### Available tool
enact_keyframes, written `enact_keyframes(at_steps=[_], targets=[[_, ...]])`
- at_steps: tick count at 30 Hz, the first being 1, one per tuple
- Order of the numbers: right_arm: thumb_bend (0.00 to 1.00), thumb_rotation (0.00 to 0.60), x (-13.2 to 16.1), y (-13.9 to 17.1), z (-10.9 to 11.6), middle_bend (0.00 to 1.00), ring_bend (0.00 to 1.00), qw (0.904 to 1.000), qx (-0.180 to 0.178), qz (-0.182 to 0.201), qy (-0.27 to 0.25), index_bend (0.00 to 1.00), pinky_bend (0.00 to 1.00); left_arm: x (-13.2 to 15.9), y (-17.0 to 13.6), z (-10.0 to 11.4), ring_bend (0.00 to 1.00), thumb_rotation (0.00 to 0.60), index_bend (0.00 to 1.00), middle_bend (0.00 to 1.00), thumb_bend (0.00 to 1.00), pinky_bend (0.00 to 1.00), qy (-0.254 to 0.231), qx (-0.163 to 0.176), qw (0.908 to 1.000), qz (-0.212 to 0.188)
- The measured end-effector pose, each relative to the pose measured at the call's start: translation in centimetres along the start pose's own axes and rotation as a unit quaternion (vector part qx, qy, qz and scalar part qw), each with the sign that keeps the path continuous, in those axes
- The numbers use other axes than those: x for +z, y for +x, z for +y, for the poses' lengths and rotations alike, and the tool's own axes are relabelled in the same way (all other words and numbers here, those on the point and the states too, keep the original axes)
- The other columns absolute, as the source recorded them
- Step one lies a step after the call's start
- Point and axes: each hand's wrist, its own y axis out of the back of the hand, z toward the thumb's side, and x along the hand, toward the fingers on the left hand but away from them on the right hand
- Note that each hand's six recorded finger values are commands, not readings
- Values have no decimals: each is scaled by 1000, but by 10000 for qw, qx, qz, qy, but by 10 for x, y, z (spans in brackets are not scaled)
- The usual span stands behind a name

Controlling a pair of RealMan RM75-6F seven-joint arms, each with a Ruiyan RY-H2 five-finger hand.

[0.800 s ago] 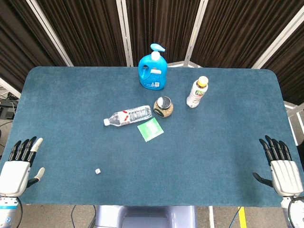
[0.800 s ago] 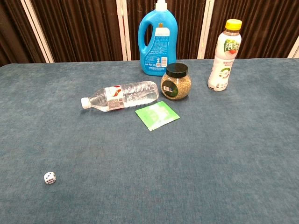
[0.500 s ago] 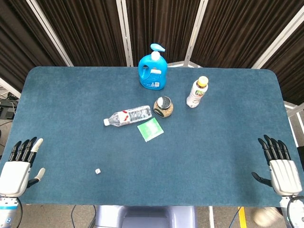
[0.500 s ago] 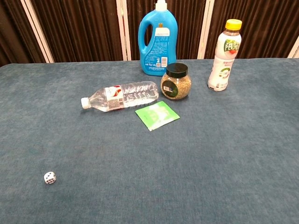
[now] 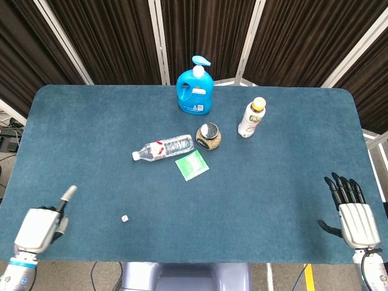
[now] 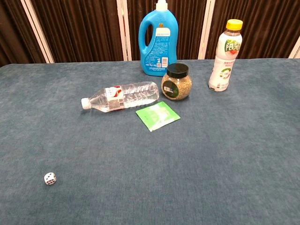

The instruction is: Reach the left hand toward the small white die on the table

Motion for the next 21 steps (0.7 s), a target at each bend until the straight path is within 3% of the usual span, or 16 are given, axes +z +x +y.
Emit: enact_keyframes(at_steps=[5, 11, 21], targets=[[9, 600, -1, 2, 2, 0, 0, 10000, -20, 1, 17, 1, 0, 29, 3, -19, 748, 600, 0, 768, 753, 732, 288, -548, 9969, -487], [9, 600, -2, 3, 4, 0, 0, 10000, -44, -28, -11, 1, 0, 53, 6, -34, 748, 600, 0, 769, 765, 732, 492, -920, 9909, -848], [9, 600, -2, 3, 6, 0, 0, 10000, -79, -35, -49, 1, 0, 74, 15, -60, 749, 600, 0, 770, 769, 732, 686, -1516, 9808, -1012]])
